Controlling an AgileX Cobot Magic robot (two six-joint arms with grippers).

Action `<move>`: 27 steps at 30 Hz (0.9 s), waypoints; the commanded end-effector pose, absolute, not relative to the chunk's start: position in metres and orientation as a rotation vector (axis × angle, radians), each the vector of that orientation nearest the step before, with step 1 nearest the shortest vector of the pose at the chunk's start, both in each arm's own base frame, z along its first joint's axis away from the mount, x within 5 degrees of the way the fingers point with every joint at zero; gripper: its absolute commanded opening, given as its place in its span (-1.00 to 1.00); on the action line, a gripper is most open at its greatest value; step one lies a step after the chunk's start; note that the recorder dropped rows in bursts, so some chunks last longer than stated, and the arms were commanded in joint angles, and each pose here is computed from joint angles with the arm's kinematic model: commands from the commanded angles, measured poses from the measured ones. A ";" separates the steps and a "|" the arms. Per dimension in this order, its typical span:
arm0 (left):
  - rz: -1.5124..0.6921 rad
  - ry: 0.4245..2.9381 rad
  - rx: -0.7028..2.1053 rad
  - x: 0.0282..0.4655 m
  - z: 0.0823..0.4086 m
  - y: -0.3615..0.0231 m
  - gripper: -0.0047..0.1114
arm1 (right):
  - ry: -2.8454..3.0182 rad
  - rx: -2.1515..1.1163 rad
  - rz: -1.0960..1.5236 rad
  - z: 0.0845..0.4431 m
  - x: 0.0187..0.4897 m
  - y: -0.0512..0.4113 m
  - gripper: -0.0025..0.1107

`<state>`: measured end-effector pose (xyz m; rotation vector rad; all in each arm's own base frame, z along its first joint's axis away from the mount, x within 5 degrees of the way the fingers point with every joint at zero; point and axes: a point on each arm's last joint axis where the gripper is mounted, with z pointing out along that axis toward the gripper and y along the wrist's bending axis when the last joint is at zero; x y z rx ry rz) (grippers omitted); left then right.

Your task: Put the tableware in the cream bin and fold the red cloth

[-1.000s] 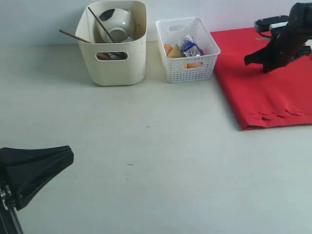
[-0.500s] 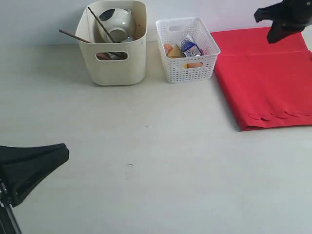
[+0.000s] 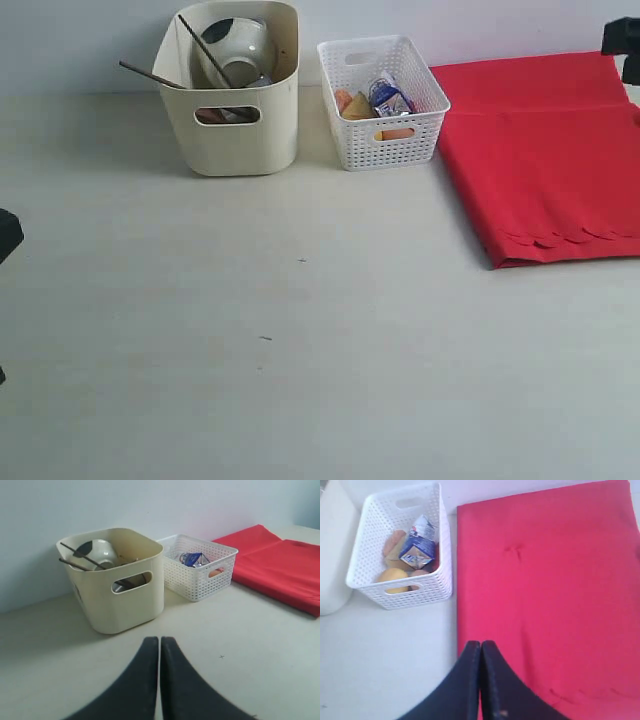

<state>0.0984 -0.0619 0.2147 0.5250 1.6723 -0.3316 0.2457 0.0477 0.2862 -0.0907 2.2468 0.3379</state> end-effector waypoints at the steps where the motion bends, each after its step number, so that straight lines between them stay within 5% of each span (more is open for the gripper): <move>1: -0.333 1.686 0.520 0.098 0.213 -0.061 -0.85 | 2.214 0.008 0.480 0.281 0.203 0.051 -0.96; 18: -0.312 1.623 0.540 0.091 0.220 -0.055 -0.85 | 2.045 -0.056 0.520 0.312 0.151 0.046 -0.96; 27: -0.106 1.456 0.249 0.066 0.239 -0.015 -0.85 | 2.038 -0.059 0.520 0.313 0.149 0.046 -0.96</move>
